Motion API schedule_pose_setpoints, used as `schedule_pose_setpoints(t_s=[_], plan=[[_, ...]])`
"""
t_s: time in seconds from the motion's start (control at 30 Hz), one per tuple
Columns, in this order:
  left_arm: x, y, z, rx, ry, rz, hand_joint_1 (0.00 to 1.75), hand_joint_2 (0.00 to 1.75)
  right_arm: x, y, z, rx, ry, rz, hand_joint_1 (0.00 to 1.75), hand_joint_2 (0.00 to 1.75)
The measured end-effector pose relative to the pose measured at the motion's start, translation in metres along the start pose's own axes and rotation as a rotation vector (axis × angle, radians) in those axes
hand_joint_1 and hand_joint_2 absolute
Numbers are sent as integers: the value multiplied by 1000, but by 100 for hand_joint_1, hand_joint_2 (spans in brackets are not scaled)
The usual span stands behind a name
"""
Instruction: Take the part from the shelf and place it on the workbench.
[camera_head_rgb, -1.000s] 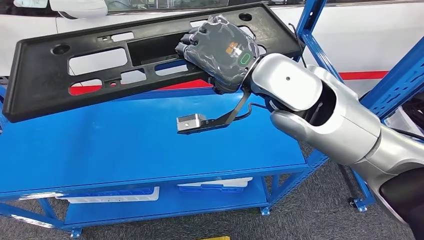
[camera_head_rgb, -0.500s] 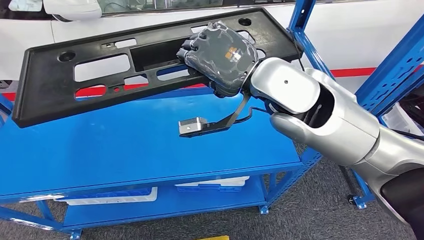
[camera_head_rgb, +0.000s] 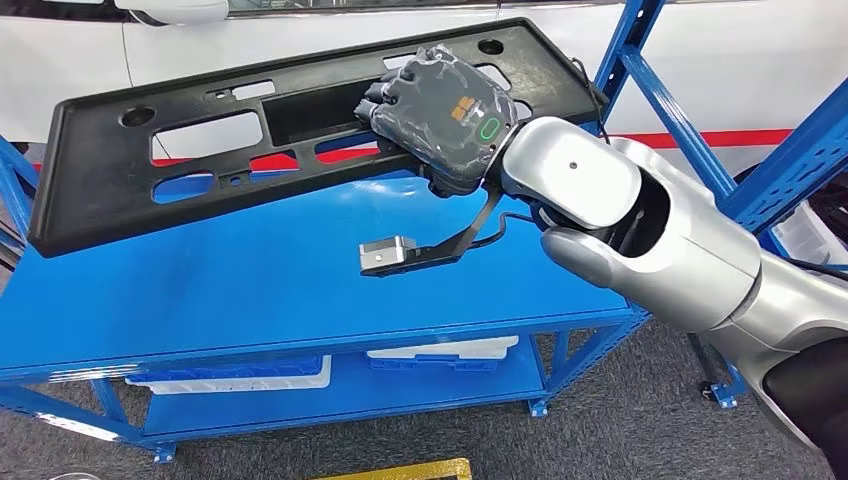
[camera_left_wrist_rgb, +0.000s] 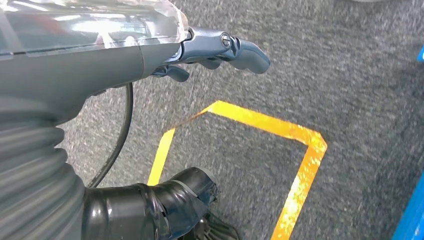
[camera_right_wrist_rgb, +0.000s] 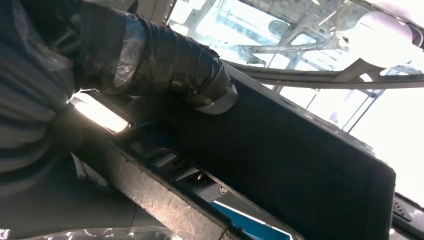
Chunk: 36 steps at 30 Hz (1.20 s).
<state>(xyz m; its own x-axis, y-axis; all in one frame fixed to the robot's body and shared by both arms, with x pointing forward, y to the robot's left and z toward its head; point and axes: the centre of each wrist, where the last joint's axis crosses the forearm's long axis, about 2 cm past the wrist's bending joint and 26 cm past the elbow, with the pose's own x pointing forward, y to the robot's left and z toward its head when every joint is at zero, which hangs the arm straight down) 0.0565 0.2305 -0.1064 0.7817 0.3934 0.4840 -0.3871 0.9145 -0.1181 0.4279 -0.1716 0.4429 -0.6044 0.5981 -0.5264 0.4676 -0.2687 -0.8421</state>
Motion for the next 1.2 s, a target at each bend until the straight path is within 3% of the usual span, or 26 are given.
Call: schedule_pose_setpoints(t_s=[1.2], plan=[[-1,-3,1,-6,2,2,0,175,-2,-7,0,-17,-1,14,175,175]])
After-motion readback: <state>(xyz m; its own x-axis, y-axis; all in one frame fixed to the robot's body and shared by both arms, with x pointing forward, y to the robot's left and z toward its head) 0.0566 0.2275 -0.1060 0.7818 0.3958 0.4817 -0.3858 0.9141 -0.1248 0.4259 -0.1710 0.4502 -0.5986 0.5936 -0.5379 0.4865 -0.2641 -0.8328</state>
